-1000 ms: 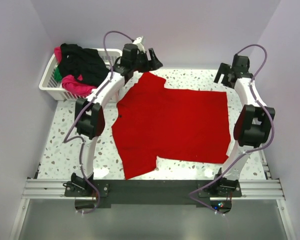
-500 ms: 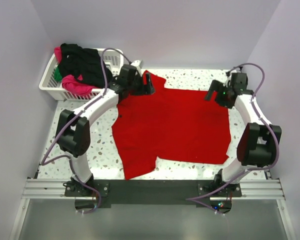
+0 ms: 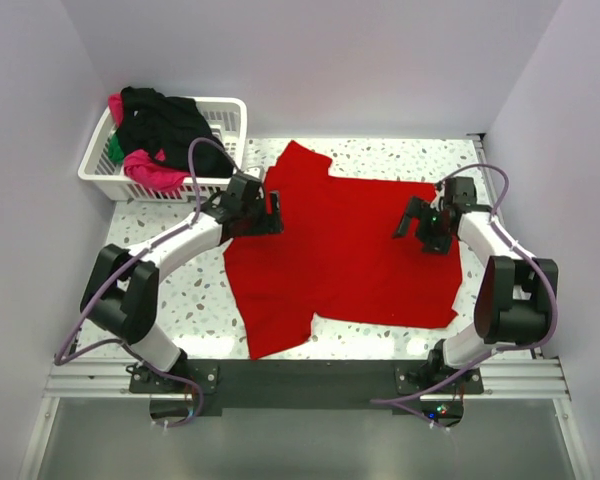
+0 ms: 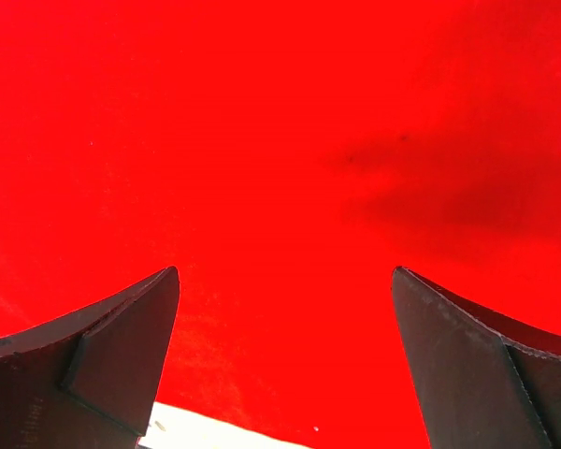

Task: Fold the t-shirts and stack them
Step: Flatten the tshirt out

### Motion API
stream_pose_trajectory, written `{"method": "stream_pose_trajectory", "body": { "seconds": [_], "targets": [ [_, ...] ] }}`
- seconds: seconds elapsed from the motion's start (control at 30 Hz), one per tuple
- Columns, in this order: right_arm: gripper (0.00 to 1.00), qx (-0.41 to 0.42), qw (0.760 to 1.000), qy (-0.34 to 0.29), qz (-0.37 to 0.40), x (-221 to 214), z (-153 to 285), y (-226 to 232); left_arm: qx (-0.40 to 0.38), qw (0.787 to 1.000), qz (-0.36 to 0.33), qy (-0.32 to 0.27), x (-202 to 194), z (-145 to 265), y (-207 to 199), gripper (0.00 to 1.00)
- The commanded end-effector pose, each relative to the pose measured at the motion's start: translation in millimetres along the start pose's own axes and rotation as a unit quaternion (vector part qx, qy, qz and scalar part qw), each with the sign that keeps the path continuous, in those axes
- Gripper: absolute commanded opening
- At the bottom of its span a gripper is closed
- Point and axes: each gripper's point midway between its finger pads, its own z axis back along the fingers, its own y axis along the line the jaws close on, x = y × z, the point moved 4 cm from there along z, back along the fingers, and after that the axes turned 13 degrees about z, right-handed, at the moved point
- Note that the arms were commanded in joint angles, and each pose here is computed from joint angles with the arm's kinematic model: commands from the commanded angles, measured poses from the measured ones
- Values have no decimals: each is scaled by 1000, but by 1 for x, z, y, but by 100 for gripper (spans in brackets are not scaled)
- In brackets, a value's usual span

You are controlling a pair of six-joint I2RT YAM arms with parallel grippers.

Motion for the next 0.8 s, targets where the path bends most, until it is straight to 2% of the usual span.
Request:
{"method": "stream_pose_trajectory", "body": {
  "seconds": [0.0, 0.13, 0.27, 0.77],
  "targets": [
    [99, -8, 1000, -9, -3, 8, 5, 4, 2, 1000, 3, -19, 0, -3, 2, 80],
    [99, -29, 1000, -3, 1, 12, -1, 2, -3, 999, -14, -32, 5, -12, 1, 79],
    [99, -78, 997, 21, 8, 13, -4, -12, 16, 999, -38, -17, 2, -35, 8, 77],
    [99, -138, 987, 80, 7, 31, -42, -35, 61, 995, -78, 22, -8, -99, 35, 73]
  ]
}}
